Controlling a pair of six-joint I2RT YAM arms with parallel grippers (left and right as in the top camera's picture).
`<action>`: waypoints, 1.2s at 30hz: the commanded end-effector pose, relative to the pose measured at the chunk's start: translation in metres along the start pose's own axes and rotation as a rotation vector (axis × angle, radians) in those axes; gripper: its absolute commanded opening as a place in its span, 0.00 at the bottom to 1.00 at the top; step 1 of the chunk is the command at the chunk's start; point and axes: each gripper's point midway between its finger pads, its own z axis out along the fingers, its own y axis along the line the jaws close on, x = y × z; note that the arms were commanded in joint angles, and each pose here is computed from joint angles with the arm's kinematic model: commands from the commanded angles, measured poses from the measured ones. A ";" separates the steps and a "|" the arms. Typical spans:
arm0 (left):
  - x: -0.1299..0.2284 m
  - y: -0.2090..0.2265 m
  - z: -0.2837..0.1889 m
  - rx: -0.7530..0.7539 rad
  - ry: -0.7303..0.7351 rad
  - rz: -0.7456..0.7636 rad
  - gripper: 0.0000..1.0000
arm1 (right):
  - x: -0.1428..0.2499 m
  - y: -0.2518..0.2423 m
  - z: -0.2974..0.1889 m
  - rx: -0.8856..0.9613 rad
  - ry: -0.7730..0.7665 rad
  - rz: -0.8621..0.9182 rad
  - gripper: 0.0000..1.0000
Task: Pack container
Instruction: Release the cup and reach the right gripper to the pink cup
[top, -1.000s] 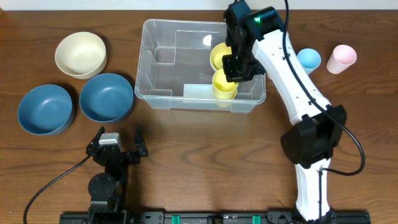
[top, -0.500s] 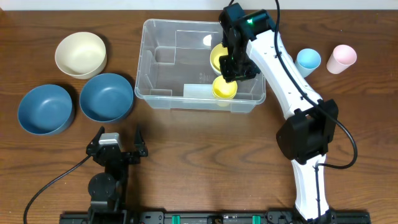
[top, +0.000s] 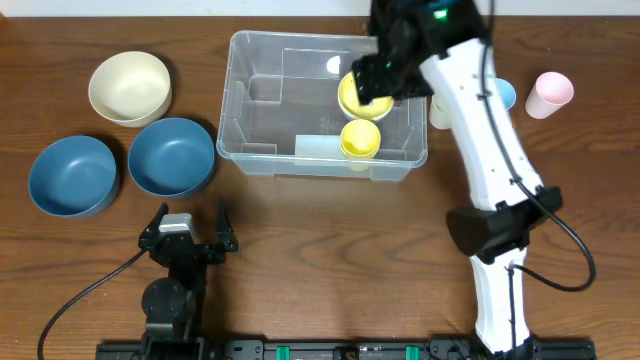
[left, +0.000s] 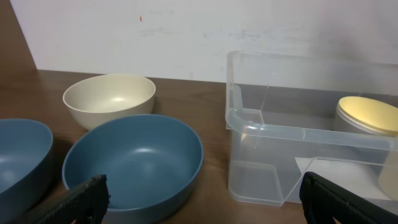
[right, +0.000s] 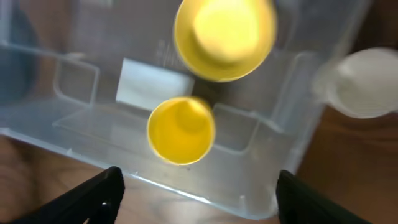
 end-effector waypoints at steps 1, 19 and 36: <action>0.018 0.004 0.001 -0.017 0.049 0.018 0.98 | -0.014 -0.055 -0.024 0.047 -0.069 0.115 0.82; 0.018 0.004 0.001 -0.017 0.049 0.018 0.98 | 0.002 -0.338 -0.026 0.247 -0.147 0.709 0.82; 0.018 0.004 0.001 -0.017 0.049 0.017 0.98 | 0.028 -0.388 0.110 0.247 0.089 0.769 0.79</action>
